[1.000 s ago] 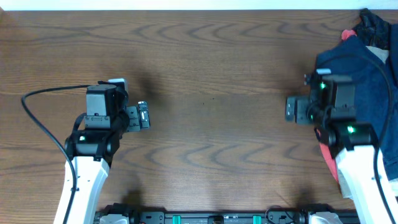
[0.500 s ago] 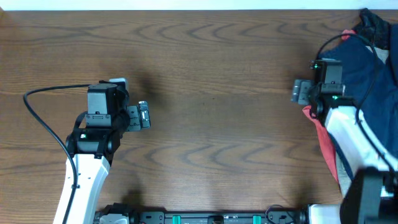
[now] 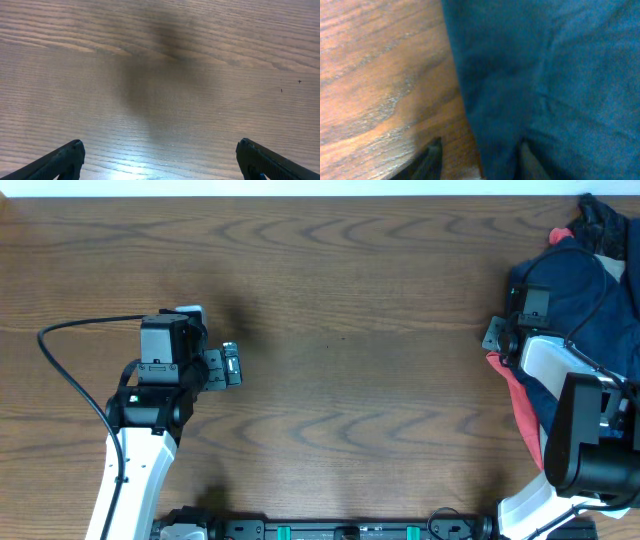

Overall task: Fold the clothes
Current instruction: 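Reach the right gripper into the clothes pile and grasp the navy shorts, then pull the navy shorts left onto the table with the right gripper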

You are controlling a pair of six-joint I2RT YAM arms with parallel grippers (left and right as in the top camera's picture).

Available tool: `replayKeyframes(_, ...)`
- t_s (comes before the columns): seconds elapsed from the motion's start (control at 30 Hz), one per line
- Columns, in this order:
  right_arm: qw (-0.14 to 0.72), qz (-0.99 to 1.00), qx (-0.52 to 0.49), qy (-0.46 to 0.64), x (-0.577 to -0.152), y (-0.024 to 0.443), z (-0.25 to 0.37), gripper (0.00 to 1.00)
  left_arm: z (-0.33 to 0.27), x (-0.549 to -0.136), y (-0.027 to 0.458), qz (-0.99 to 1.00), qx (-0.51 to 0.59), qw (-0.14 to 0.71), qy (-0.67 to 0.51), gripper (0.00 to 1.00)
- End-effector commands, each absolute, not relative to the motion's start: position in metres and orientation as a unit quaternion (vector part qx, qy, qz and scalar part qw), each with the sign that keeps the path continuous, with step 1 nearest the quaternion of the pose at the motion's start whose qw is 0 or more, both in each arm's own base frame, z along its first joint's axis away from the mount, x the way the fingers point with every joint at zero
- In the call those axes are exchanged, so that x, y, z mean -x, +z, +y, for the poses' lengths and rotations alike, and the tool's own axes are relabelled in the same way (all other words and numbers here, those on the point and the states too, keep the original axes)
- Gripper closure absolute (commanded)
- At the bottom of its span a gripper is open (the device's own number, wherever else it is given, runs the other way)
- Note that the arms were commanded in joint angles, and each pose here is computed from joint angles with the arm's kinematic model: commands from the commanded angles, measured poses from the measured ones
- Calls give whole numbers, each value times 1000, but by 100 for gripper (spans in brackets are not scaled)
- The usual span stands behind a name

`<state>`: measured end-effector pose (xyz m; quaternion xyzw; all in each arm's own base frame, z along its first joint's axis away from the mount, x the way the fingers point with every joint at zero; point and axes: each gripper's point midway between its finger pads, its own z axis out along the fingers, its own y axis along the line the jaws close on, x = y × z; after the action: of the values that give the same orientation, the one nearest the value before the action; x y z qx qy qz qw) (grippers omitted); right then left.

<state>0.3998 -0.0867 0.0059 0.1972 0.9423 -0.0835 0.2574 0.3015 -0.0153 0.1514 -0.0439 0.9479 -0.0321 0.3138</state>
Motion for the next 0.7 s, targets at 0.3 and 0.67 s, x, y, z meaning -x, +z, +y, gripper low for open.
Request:
replayKeyframes(0.3, 338, 925, -172, -22, -425, 72, -71, 99, -15, -308, 161, 943, 46, 329, -31, 2)
replayKeyframes(0.67, 495, 838, 32, 228, -437, 238, 70, 99, -15, -311, 163, 940, 46, 336, -32, 2)
